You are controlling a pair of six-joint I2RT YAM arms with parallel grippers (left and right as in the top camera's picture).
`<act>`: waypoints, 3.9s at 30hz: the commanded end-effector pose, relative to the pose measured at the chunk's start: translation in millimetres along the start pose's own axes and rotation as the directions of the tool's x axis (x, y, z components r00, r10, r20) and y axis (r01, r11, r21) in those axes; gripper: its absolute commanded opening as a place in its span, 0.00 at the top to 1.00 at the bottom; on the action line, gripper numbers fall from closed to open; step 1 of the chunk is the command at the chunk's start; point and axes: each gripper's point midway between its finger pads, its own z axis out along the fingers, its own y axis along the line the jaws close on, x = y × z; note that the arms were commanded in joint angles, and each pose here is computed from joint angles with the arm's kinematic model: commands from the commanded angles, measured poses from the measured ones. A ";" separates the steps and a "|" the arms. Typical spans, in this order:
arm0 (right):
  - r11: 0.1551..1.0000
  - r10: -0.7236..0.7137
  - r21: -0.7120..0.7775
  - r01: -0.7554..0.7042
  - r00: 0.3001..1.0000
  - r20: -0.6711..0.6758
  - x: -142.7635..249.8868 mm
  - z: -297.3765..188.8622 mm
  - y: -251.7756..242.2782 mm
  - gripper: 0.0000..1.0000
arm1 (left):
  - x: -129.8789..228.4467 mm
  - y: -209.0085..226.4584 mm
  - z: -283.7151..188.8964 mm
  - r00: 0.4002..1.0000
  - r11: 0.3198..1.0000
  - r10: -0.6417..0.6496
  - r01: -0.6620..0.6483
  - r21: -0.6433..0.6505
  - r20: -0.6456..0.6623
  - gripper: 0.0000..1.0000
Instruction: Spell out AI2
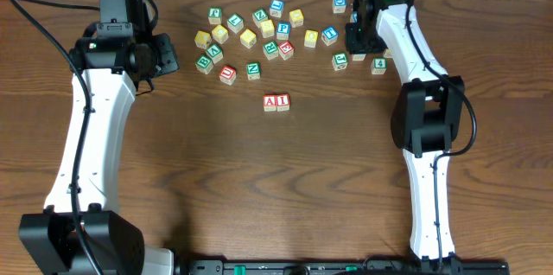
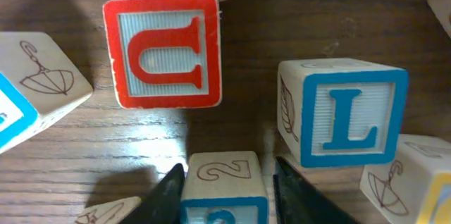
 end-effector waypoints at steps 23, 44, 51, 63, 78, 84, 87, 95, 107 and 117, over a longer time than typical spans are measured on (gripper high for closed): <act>0.993 0.002 -0.113 0.017 0.986 0.166 -1.9 -169.8 25.9 0.91 | -2.0 1.7 0.1 1.000 1.000 -0.015 0.015 -0.009 0.003 0.68; 0.989 -0.133 -0.091 0.120 0.978 -0.159 116.2 -74.1 136.5 0.93 | 12.6 -4.4 19.2 0.996 0.998 -0.059 0.058 -0.016 -0.072 0.68; 0.991 -0.118 -0.089 0.105 0.979 -0.165 131.0 -49.6 147.6 0.92 | 39.3 -41.2 43.8 0.984 0.999 0.008 0.000 0.048 -0.181 0.68; 0.990 -0.108 -0.100 0.097 0.987 -0.116 124.5 -37.2 153.7 0.90 | 90.3 -87.8 83.8 0.939 0.993 0.118 -0.102 0.064 -0.324 0.69; 0.987 -0.094 -0.143 0.077 0.988 -0.122 130.4 -26.2 160.4 0.78 | 88.0 -90.2 88.6 0.943 0.993 0.112 -0.096 0.067 -0.314 0.69; 0.983 -0.101 -0.167 0.082 0.989 -0.112 126.8 -38.8 163.1 0.73 | 88.0 -90.2 88.6 0.944 0.995 0.097 -0.082 0.063 -0.315 0.69; 0.982 -0.103 -0.170 0.085 0.989 -0.103 125.4 -44.6 162.9 0.70 | 88.0 -90.2 88.6 0.944 0.995 0.097 -0.082 0.063 -0.315 0.69; 0.982 -0.104 -0.170 0.084 0.988 -0.112 127.7 -47.4 162.0 0.68 | 87.9 -90.2 88.6 0.944 0.995 0.097 -0.082 0.063 -0.315 0.69; 0.971 -0.097 -0.221 0.096 0.995 0.010 102.0 -101.6 159.7 0.53 | 89.1 -90.0 88.5 0.943 0.995 0.094 -0.078 0.060 -0.319 0.69; 0.986 -0.001 -0.164 -0.012 0.997 -0.080 105.2 -94.0 103.8 0.62 | 112.5 -98.5 102.2 0.908 0.995 0.060 -0.019 0.102 -0.414 0.70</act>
